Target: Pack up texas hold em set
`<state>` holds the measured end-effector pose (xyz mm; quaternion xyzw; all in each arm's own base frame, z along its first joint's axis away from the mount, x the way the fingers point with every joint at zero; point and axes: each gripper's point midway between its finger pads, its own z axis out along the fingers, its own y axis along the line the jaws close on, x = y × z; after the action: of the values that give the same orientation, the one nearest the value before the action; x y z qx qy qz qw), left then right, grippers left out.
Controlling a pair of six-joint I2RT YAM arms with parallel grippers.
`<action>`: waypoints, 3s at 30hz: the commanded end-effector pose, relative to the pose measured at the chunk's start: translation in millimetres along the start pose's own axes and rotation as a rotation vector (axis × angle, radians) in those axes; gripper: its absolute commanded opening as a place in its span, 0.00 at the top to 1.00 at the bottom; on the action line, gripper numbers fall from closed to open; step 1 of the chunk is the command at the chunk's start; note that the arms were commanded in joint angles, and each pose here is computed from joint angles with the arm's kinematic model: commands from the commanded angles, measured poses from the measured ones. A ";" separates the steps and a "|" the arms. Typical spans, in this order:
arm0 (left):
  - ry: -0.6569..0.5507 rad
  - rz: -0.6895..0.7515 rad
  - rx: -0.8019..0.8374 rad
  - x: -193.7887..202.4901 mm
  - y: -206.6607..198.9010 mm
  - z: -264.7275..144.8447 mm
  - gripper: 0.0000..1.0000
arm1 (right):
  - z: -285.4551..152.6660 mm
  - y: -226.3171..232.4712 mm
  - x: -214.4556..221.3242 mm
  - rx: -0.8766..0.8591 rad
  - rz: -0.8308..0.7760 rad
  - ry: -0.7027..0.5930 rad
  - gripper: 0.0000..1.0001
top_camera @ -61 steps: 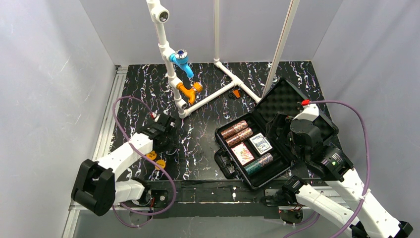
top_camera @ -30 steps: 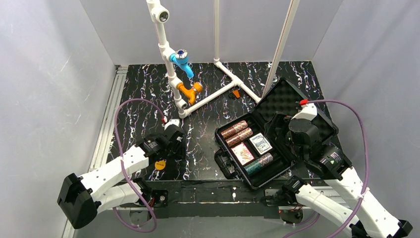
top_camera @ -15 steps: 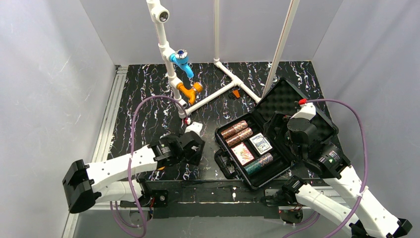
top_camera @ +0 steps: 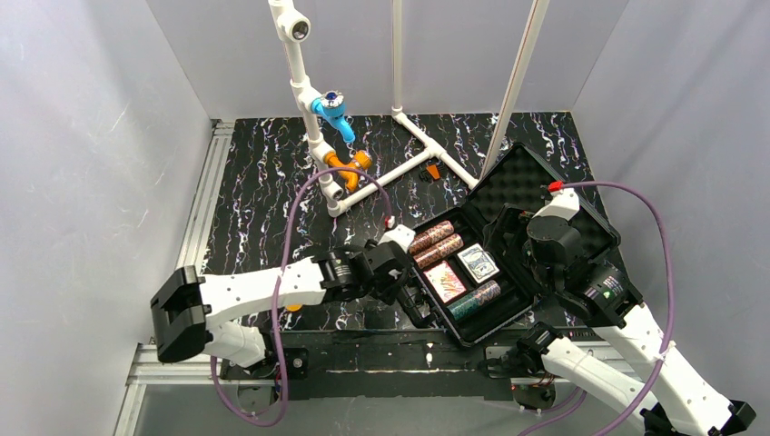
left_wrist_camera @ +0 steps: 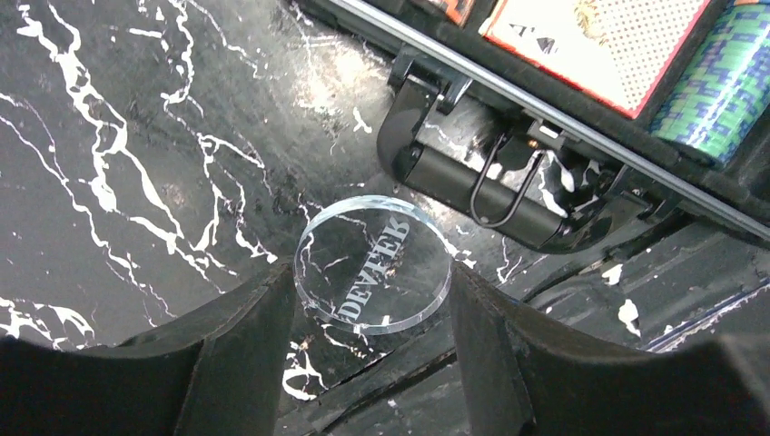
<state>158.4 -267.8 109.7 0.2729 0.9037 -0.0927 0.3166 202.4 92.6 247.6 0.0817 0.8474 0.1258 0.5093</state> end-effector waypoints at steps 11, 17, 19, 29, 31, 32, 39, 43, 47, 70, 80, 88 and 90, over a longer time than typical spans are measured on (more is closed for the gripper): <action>-0.019 0.161 0.084 -66.9 -67.9 28.0 1.00 | -9.2 -1.4 -14.8 -0.008 0.021 -0.054 0.02; 0.003 0.201 0.131 -76.3 -100.9 51.0 1.00 | -8.9 -5.4 -10.8 0.002 0.018 -0.050 0.02; 0.005 0.209 0.130 -76.9 -104.2 55.9 1.00 | -9.5 -6.5 -10.5 0.003 0.021 -0.051 0.02; 0.014 0.237 0.105 -77.4 -109.6 77.2 1.00 | -13.9 -13.0 -12.5 0.022 0.020 -0.063 0.02; 0.012 0.239 0.106 -78.1 -110.9 79.3 1.00 | -13.8 -13.0 -12.3 0.022 0.020 -0.063 0.02; 0.012 0.241 0.104 -78.1 -111.1 80.6 1.00 | -13.6 -12.8 -11.8 0.021 0.021 -0.061 0.02; 0.015 0.250 0.087 -77.3 -109.9 86.3 1.00 | -12.6 -12.3 -11.1 0.022 0.019 -0.058 0.02; 0.020 0.254 0.071 -74.4 -106.8 88.9 0.88 | -12.9 -13.0 -11.0 0.023 0.020 -0.059 0.02; 0.030 0.256 0.058 -70.0 -102.9 90.3 0.80 | -12.9 -14.0 -9.6 0.025 0.018 -0.056 0.02; 0.051 0.217 0.118 -57.3 -108.5 84.5 0.32 | -11.0 -12.0 -7.4 0.017 0.020 -0.050 0.02; 0.007 0.198 0.135 -68.0 -105.3 62.7 0.19 | -14.0 -13.5 -8.2 0.015 0.023 -0.055 0.02; -0.045 0.157 0.105 -74.7 -83.7 28.9 0.16 | -14.9 -13.5 -9.9 0.016 0.024 -0.058 0.02; -0.057 0.141 0.091 -73.3 -75.3 20.0 0.14 | -14.6 -12.6 -9.9 0.013 0.024 -0.056 0.02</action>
<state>177.0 -391.8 111.9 0.3708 0.8673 -0.1208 0.3095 193.5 78.4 251.7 0.0922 0.8403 0.1209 0.5204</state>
